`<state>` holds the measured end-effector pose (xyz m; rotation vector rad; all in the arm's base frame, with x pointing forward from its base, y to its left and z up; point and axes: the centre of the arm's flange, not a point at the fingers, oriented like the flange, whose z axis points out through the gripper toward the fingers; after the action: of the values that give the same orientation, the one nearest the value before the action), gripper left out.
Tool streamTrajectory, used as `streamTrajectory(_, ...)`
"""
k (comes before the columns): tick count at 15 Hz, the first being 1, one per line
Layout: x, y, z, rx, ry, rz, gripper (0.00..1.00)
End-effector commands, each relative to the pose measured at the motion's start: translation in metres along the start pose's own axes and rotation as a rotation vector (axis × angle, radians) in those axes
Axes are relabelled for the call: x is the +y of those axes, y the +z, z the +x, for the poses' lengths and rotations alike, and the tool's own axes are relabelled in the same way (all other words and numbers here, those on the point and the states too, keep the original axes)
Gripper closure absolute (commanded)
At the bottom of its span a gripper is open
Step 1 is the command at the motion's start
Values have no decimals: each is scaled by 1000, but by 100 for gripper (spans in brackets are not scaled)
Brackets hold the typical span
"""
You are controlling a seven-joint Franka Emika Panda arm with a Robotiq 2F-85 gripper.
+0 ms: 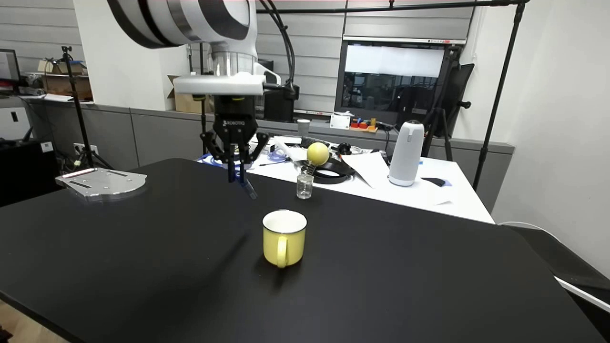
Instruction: Pick the marker from the cup and put it on the table
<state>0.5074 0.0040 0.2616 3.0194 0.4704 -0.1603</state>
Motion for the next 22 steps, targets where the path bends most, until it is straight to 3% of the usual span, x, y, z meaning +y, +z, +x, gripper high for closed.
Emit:
streamTrajectory(1, -4, 24, 8, 20, 9, -22, 95)
streamTrajectory(10, -19, 63, 18, 31, 13, -76, 95)
streamTrajectory(11, -20, 65, 18, 26, 13, -76, 83)
streamTrajectory(12, -21, 68, 18, 16, 17, -77, 55)
streamTrajectory(14, -23, 72, 19, -1, 32, -68, 48)
streamTrajectory(17, -23, 75, 17, -35, 57, -59, 28)
streamTrajectory(21, -18, 68, 8, -192, 155, -25, 2)
streamTrajectory(22, -15, 62, 3, -213, 165, -21, 0)
